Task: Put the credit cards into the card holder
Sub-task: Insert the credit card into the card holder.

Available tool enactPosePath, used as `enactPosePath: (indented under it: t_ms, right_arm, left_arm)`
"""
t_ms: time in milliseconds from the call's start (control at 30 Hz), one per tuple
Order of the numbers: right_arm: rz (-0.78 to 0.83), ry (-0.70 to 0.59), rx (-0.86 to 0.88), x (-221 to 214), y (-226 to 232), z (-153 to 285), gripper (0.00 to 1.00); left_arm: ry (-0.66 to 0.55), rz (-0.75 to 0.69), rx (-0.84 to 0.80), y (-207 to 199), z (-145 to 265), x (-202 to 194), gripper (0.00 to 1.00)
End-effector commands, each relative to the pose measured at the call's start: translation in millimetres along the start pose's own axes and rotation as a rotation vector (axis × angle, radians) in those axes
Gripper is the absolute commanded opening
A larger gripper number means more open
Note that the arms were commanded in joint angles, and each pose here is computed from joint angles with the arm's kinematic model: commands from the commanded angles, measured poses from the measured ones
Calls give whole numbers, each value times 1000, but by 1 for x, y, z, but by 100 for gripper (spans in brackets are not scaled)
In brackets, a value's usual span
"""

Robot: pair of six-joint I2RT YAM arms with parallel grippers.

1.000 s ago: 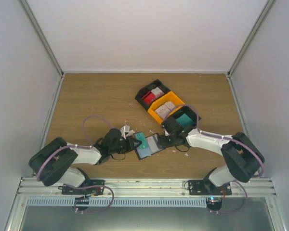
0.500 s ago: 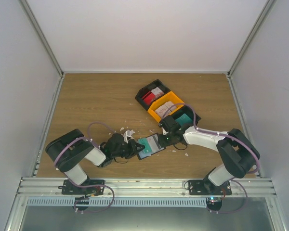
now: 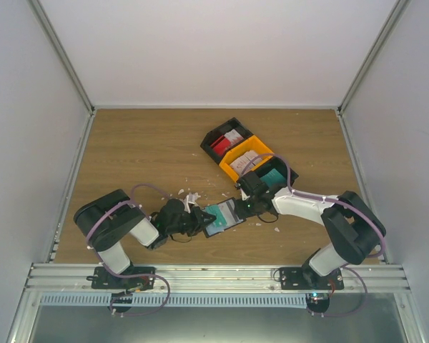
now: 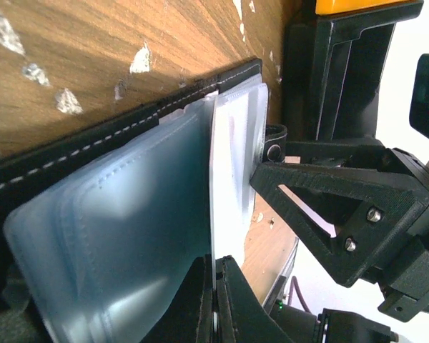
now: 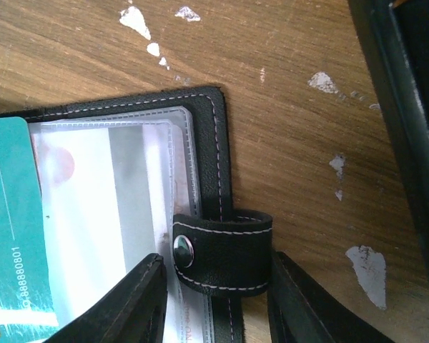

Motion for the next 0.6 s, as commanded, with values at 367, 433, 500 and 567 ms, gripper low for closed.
enactPosePath:
  t_ms: [367,433,500,567]
  right_arm:
    - [-27,79,56,-16,3,-1,38]
    - [-30,67,62,-15,4,2,41]
    - [-34,59,70,-14,4,4,43]
    - [-42,50,74,-14,5,7,47]
  left_arm:
    - [-17,-76,-47,-12,-13,4,0]
    - [-10,-83,-51,-13,-15,4,0]
    - [-4,-86,-52,-12,-17,4,0]
    - [4,-82,-54,-11,-18,3,0]
Point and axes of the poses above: each gripper's point midway between its finger pads, its own z axis back along the fingers, its own y axis along the line the jaws close on, x = y × z, the point moved 10 cm from there along z, back along the fingers, and after that the axes turned 6 degrees about z, right-handed, at the moved point
